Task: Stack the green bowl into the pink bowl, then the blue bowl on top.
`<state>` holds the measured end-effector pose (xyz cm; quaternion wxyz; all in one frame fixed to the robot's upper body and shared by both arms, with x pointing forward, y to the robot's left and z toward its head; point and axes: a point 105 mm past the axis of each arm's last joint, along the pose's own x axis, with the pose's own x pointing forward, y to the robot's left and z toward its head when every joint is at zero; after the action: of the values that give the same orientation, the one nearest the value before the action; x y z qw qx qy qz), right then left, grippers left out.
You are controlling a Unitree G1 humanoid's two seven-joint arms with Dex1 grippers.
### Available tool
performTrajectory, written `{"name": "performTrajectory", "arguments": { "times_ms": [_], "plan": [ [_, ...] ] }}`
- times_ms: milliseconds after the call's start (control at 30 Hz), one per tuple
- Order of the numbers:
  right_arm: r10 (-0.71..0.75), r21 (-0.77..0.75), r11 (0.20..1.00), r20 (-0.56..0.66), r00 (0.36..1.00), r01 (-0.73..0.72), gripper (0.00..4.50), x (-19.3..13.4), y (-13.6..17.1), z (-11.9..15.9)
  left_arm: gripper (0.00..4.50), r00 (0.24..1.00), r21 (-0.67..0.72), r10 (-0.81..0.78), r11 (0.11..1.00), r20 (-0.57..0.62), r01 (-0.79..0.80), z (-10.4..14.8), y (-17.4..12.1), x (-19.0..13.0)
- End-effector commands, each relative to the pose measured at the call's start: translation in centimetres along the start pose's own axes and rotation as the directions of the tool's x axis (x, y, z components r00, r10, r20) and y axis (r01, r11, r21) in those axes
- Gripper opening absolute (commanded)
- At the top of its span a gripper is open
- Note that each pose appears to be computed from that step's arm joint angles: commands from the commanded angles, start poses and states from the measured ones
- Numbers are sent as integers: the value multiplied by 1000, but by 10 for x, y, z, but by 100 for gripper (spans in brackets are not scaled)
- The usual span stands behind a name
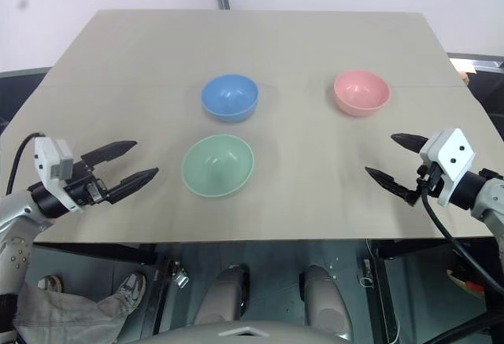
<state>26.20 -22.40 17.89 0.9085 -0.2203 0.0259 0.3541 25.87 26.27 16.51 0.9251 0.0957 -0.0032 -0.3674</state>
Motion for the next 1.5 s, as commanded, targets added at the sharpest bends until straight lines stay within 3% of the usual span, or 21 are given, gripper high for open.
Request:
{"name": "performTrajectory", "arguments": {
  "times_ms": [33,467,600,967,1067,1133,1333,1500],
  "plan": [
    [-2,-48,999,23,1000,3,449,-3,-1,13,450,999,31,-22,999,40,21,15,0,4],
    [-18,-69,997,60,998,22,449,40,-15,21,450,989,28,-125,992,79,123,35,-12,20],
    [-18,-101,995,45,999,22,449,68,-34,23,450,969,49,-239,970,59,236,38,-28,20],
    [44,-187,980,-132,990,-69,449,143,-74,2,450,925,89,-378,923,44,373,50,-43,14],
    [41,-182,980,-204,978,-79,373,153,-81,-12,450,927,88,-372,926,46,368,49,-46,13],
    [17,-184,981,-209,978,-56,266,155,-86,-13,450,931,86,-363,930,45,358,48,-47,11],
    [1,-271,961,-202,979,-57,4,156,-91,-8,450,938,81,-344,937,46,340,45,-48,8],
    [129,-358,920,-107,986,-160,4,145,-72,20,450,946,75,-322,945,41,318,40,-44,7]
  ]
}}
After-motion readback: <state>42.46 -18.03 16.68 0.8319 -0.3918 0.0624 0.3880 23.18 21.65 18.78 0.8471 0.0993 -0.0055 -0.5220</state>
